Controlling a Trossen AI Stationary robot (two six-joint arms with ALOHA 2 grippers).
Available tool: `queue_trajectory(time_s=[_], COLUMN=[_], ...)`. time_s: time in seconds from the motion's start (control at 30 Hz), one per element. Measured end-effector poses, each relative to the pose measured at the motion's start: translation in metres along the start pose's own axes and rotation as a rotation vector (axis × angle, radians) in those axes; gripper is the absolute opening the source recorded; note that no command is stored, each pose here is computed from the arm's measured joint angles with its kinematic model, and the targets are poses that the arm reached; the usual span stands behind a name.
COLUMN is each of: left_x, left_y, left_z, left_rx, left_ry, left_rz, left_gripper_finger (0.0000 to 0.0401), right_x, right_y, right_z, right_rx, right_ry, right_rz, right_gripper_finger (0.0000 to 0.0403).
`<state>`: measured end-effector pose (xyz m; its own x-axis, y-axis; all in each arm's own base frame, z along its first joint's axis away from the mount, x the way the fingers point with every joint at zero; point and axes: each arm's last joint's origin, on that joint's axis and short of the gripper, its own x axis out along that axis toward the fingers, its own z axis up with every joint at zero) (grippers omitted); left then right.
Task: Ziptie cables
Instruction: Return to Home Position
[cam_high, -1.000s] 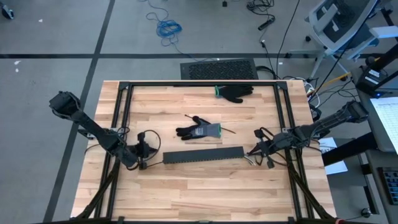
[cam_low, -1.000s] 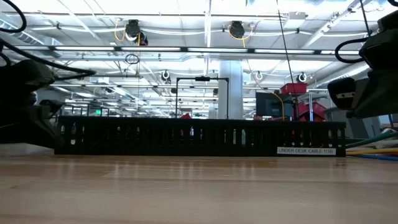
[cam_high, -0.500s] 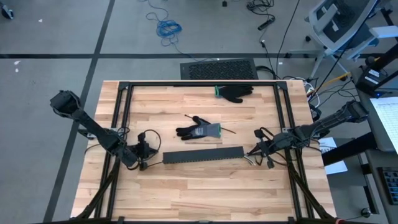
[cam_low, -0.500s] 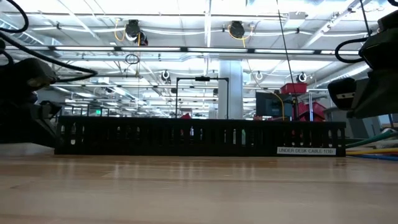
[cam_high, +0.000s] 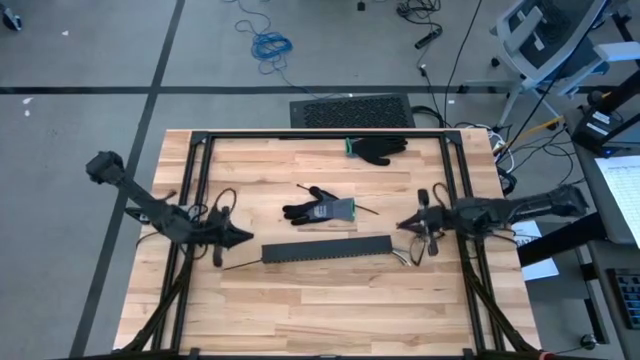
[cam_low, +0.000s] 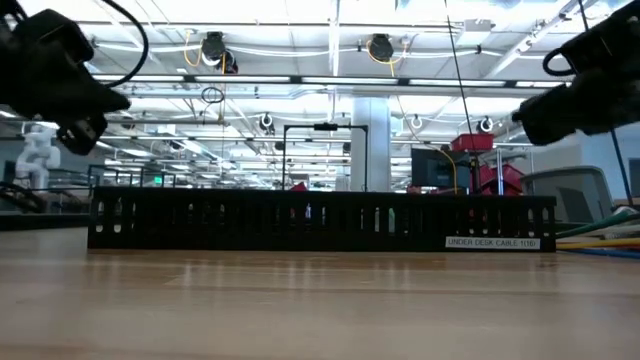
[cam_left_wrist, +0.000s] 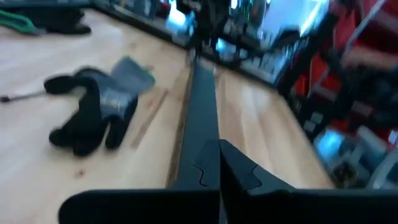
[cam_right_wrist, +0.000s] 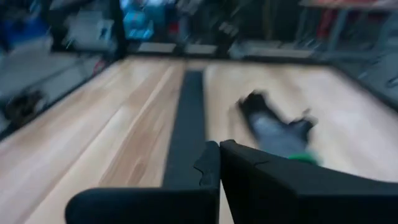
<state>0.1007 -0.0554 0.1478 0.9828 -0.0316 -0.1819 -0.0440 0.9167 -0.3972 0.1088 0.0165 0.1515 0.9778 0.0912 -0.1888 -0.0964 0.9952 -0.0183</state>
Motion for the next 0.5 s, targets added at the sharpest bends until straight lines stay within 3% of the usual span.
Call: queue_trajectory(time_s=[0.23,0.5], left_x=[-0.009,-0.016], left_y=[0.009,0.030], left_z=[0.025,0.046], left_rx=[-0.144,-0.225], left_ry=[-0.223,-0.456], left_rz=[0.008,0.163], left_gripper_finger=[0.0000,0.0000], right_x=[-0.011,-0.018], right_y=[-0.016,-0.026], right_z=[0.011,0.016], right_rx=[0.029,0.036], right_ry=[-0.155,-0.230], right_rz=[-0.155,-0.254], right_gripper_finger=[0.0000,0.0000])
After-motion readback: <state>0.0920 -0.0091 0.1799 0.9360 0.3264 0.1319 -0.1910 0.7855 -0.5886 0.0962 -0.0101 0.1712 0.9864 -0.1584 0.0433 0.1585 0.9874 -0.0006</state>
